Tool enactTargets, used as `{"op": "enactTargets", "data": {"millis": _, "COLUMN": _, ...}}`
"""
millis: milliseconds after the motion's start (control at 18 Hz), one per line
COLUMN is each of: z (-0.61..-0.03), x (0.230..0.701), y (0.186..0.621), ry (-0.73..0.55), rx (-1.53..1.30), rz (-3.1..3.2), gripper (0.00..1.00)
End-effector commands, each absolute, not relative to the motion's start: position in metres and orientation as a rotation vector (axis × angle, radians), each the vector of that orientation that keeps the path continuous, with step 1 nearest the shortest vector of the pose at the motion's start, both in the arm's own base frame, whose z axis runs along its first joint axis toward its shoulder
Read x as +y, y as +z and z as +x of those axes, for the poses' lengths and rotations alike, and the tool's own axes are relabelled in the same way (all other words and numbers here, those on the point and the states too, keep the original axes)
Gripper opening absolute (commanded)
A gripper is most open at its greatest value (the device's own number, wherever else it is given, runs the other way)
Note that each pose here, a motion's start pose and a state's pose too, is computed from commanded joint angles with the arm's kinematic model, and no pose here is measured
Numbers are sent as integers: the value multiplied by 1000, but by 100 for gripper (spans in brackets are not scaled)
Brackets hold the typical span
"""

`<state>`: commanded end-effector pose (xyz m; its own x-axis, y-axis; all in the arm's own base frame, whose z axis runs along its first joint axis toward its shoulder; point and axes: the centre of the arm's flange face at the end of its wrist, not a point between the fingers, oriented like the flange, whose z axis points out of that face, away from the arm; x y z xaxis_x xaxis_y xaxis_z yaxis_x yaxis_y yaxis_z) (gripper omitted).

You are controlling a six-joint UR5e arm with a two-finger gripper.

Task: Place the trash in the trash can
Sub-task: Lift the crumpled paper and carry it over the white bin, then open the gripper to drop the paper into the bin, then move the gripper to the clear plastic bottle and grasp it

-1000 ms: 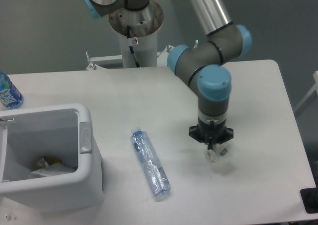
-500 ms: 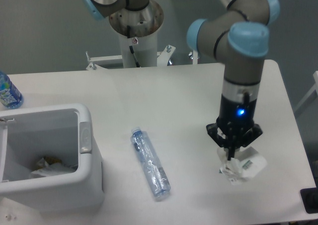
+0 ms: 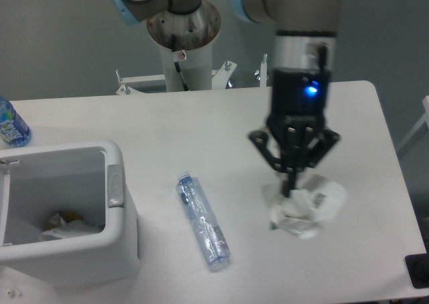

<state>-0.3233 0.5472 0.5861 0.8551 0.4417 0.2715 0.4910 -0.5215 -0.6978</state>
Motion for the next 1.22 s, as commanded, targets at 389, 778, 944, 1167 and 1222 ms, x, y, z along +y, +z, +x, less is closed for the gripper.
{"op": "enactTargets", "data": {"millis": 389, "z": -176, "x": 598, "y": 567, "ry": -216, "rx": -450, "rz": -2303, "gripper": 0}}
{"op": "enactTargets", "data": {"millis": 778, "z": -143, "x": 606, "y": 536, "ry": -264, "rx": -417, "rz": -2367, "gripper": 97}}
{"op": "enactTargets", "data": {"millis": 944, "z": -156, "x": 601, "y": 534, "ry": -231, "rx": -460, "rz": -2368, "gripper": 100}}
{"op": "enactTargets", "data": {"millis": 1167, "z": -248, "x": 565, "y": 538, "ry": -179, "rx": -708, "rz": -2296, "gripper": 100}}
{"op": "enactTargets", "data": {"millis": 1222, "z": -275, "x": 555, "y": 532, "ry": -163, "rx": -764, "rz": -2286, "gripper": 100}}
